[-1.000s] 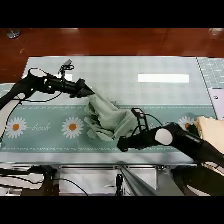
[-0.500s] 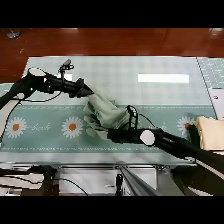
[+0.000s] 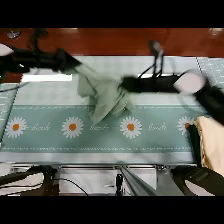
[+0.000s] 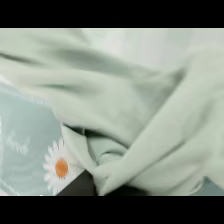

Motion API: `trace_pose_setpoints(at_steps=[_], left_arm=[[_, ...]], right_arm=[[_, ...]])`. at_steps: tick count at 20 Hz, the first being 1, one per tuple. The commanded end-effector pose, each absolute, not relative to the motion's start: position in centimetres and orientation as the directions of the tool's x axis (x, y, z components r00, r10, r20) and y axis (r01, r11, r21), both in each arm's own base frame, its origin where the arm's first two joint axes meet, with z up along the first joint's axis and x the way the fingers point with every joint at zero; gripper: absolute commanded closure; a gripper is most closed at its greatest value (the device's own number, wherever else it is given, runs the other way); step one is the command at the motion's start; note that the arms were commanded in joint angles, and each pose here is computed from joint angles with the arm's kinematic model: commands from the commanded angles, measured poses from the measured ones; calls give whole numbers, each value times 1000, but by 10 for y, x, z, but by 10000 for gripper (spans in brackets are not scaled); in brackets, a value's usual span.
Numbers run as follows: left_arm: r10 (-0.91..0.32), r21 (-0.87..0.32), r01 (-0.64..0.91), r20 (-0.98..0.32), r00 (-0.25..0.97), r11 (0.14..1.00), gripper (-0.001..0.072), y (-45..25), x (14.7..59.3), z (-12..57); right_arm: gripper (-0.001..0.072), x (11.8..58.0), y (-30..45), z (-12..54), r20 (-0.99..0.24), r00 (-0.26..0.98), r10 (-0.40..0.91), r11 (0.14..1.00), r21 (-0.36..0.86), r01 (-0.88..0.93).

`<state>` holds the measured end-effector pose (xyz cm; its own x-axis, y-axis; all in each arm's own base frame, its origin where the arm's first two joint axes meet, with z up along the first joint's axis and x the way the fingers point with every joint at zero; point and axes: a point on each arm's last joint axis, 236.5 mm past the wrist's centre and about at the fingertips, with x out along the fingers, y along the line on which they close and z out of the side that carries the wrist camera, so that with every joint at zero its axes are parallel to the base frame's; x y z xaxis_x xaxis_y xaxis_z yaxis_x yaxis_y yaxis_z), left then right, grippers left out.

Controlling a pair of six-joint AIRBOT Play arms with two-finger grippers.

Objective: Fold the shirts.

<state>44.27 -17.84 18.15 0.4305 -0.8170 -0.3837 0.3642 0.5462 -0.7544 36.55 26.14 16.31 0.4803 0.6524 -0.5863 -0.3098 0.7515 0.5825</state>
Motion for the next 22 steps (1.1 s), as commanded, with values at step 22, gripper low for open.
trace_pose_setpoints(at_steps=[22], left_arm=[[-514,-345,383,-508,692,857,688,-112,222,270]], right_arm=[[689,188,136,327,-620,547,563,813,298,-500]])
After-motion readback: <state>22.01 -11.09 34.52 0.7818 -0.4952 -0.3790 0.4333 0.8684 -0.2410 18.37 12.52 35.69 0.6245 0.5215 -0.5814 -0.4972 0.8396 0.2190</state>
